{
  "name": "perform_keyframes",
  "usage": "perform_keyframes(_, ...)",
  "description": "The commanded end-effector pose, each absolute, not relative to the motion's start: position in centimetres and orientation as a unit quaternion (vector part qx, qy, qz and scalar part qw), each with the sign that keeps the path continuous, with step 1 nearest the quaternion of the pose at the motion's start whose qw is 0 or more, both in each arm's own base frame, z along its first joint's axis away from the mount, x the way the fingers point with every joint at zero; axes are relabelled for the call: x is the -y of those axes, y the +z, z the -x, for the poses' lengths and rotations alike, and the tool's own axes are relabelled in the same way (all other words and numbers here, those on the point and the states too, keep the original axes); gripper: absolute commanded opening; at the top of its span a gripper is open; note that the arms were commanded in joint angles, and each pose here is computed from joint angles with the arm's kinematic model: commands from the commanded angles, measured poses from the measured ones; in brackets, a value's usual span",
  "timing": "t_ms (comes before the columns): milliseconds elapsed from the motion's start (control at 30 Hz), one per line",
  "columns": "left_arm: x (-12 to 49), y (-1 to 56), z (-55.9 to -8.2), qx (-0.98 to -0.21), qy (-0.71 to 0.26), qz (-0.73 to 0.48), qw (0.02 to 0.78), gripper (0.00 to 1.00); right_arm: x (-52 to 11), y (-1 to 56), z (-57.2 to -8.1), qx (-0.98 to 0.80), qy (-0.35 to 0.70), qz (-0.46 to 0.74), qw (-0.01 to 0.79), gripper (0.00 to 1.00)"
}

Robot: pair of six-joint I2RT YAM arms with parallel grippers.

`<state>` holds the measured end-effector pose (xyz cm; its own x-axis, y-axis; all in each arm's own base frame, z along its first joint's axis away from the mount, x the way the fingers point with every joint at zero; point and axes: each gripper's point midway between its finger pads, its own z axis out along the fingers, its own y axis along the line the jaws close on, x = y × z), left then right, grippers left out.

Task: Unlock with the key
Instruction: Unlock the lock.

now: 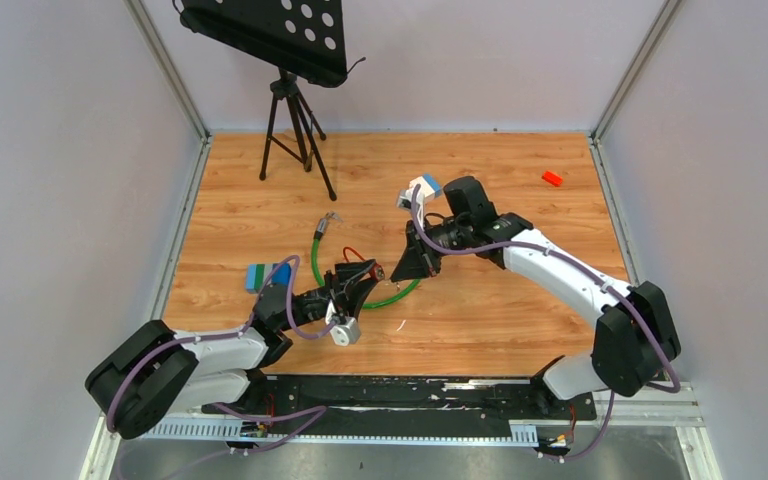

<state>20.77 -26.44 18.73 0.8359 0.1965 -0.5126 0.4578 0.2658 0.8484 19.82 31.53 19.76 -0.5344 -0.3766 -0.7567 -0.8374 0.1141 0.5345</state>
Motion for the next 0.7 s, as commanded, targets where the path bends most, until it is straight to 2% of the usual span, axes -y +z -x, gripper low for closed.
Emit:
perform_keyframes(0,26.4,20.7,-20.6,-0.244,-0.071,-0.582,0.772,0.0,-31.6,23.3,-19.5,-0.675,0.504,0.464,0.276,0.0)
perform_keyframes(667,26.5,20.6,-21.3,-0.289,-0.098,-0.562,0.769,0.0,-32.3,23.6,-20.8,-0.691,0.496,0.436,0.293,0.0)
